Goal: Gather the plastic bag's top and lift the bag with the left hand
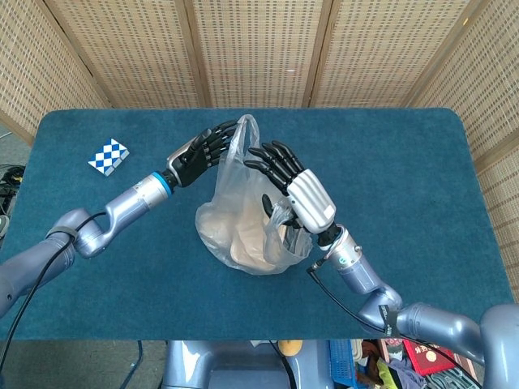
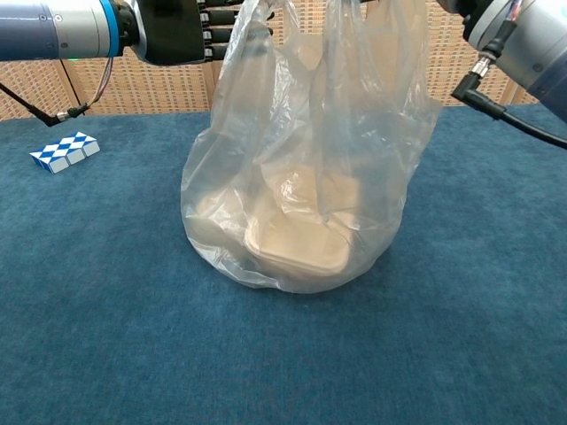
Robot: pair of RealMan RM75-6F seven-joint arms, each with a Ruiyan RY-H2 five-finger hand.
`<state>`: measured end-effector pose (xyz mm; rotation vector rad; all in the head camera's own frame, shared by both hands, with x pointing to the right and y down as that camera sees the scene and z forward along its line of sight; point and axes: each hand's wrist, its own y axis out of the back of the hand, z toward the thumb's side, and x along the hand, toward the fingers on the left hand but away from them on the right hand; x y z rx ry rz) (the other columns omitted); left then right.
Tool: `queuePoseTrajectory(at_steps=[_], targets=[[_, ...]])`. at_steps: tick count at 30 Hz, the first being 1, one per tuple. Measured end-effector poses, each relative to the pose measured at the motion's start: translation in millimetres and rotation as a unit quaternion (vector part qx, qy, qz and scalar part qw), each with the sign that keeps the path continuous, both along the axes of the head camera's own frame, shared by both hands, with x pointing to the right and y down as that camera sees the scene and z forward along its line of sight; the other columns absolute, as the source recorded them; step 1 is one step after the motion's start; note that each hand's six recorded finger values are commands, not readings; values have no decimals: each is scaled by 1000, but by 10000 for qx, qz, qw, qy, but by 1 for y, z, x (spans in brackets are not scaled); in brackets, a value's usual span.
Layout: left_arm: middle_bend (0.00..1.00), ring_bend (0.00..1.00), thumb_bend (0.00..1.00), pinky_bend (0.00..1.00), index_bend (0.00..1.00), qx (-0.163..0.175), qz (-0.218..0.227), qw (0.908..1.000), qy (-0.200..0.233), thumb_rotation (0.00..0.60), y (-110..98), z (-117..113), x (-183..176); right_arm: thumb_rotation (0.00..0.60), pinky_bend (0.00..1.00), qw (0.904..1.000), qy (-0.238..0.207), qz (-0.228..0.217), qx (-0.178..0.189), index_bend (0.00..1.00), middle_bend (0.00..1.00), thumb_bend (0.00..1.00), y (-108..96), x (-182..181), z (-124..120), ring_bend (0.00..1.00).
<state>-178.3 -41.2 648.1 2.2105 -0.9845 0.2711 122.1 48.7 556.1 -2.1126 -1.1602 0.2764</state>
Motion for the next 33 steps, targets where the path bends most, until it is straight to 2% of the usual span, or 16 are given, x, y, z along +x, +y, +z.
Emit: queuePoseTrajectory(at_steps=[3, 5, 8, 11, 17, 27, 30, 33], targets=[[242, 250, 183, 299, 169, -64, -31, 10000, 47, 277, 2, 1, -3, 600, 0, 10000, -5, 11, 2, 151, 121, 713, 0, 1, 0, 0], [330, 335, 188, 340, 243, -128, -41, 9998, 111, 331, 4, 2, -6, 600, 0, 10000, -11, 11, 15, 151, 121, 713, 1, 2, -1, 0], [425, 421, 204, 366, 343, -146, 20, 9996, 238, 380, 7, 1, -9, 600, 0, 10000, -13, 8, 40, 151, 121, 713, 2, 3, -3, 0], [471, 452, 231, 372, 407, -124, 137, 9994, 306, 413, 11, 1, -15, 600, 0, 10000, -4, 13, 63, 151, 121, 713, 2, 5, -5, 0], [486, 463, 282, 411, 426, -151, 317, 9992, 213, 425, 22, 8, -42, 600, 0, 9999, 6, 92, 65, 151, 121, 713, -1, 9, -6, 0], [500, 478, 283, 452, 442, -304, 651, 9974, -35, 445, 48, 24, -92, 600, 0, 9998, -24, 205, 57, 151, 121, 712, -3, 19, -7, 0], [499, 480, 282, 470, 436, -382, 877, 9954, -60, 463, 58, 25, -105, 600, 0, 9997, -19, 212, 70, 151, 121, 712, -3, 21, -8, 0], [481, 457, 282, 449, 418, -383, 941, 9947, -165, 449, 62, 29, -118, 600, 0, 9997, -20, 225, 86, 151, 121, 713, -3, 23, -9, 0]])
